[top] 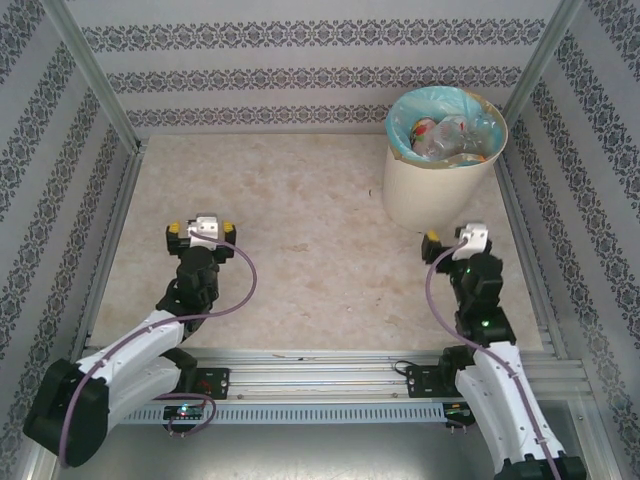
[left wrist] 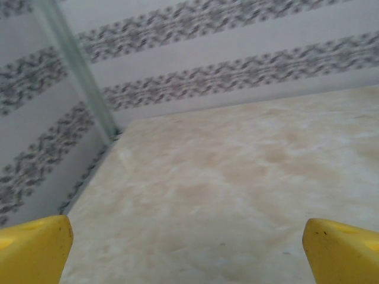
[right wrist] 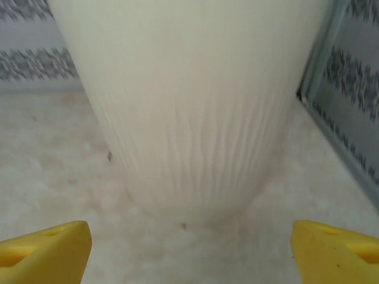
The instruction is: Put the plastic bottles in the bin
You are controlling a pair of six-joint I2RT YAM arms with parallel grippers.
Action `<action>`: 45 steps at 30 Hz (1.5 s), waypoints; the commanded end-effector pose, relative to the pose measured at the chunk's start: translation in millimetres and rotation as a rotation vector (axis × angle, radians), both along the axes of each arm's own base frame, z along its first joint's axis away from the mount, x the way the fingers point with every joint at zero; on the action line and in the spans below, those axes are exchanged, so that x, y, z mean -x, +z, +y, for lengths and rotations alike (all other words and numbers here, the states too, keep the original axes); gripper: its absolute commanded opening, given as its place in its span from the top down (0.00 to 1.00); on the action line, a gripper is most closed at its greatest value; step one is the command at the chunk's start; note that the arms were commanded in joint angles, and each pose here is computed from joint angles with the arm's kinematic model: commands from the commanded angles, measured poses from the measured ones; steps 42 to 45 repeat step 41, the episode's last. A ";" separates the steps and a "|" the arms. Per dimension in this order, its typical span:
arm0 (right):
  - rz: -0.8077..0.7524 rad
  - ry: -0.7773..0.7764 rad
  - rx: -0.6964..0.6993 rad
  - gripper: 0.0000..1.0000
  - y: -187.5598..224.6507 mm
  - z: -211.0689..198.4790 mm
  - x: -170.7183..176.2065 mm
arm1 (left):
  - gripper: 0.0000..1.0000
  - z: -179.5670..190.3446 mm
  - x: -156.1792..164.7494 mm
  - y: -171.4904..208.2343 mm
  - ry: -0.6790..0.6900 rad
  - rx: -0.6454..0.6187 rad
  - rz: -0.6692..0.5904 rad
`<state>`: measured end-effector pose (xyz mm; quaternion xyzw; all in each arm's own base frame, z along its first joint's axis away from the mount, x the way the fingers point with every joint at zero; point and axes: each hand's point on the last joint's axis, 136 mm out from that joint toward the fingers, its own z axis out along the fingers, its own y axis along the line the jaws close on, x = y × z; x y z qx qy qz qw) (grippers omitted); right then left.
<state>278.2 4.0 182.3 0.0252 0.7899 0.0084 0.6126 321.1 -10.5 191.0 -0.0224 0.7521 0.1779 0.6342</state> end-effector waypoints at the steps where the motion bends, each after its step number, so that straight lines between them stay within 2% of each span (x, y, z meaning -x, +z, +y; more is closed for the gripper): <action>1: -0.142 -0.077 -0.023 0.12 -3.6 -12.5 -4.5 | 0.00 31.0 -7.6 -2.4 0.085 0.069 -0.068; 5: -0.095 -0.099 0.004 0.11 -38.5 -16.7 -19.5 | 0.00 47.3 -27.5 -40.6 0.045 0.154 -0.007; 8: -0.009 0.019 0.015 0.12 -51.3 4.7 -48.4 | 0.00 40.5 -45.2 -64.9 -0.041 0.212 0.029; 11: -0.059 0.099 0.035 0.12 -46.4 21.0 -70.5 | 0.00 19.0 -59.4 -85.6 -0.186 0.215 0.057; 13: -0.047 0.130 0.097 0.11 -50.3 25.9 -77.8 | 0.00 9.7 -66.3 -94.8 -0.243 0.200 0.071; 15: -0.062 0.141 0.073 0.09 -58.8 22.8 -84.0 | 0.00 14.8 -64.8 -99.6 -0.205 0.220 0.123; 17: -0.132 0.134 0.042 0.09 -65.0 19.3 -92.9 | 0.00 28.5 -70.7 -99.1 -0.123 0.220 0.107; 18: -0.119 0.108 0.041 0.08 -68.4 14.9 -92.6 | 0.00 35.1 -72.1 -101.8 -0.077 0.229 0.129; 20: -0.009 -0.027 0.033 0.05 -75.8 -8.0 -93.6 | 0.00 40.8 -73.3 -100.2 -0.041 0.239 0.132; 22: -0.046 -0.194 0.008 0.02 -72.7 -35.6 -102.5 | 0.00 40.2 -73.2 -100.8 -0.045 0.232 0.129; 25: 0.042 -0.161 0.026 0.02 -78.9 -28.4 -108.0 | 0.00 40.3 -73.4 -100.3 -0.045 0.229 0.124; 45: 0.034 -0.135 0.041 0.02 -79.2 -22.2 -110.8 | 0.00 40.9 -71.6 -100.3 -0.041 0.230 0.121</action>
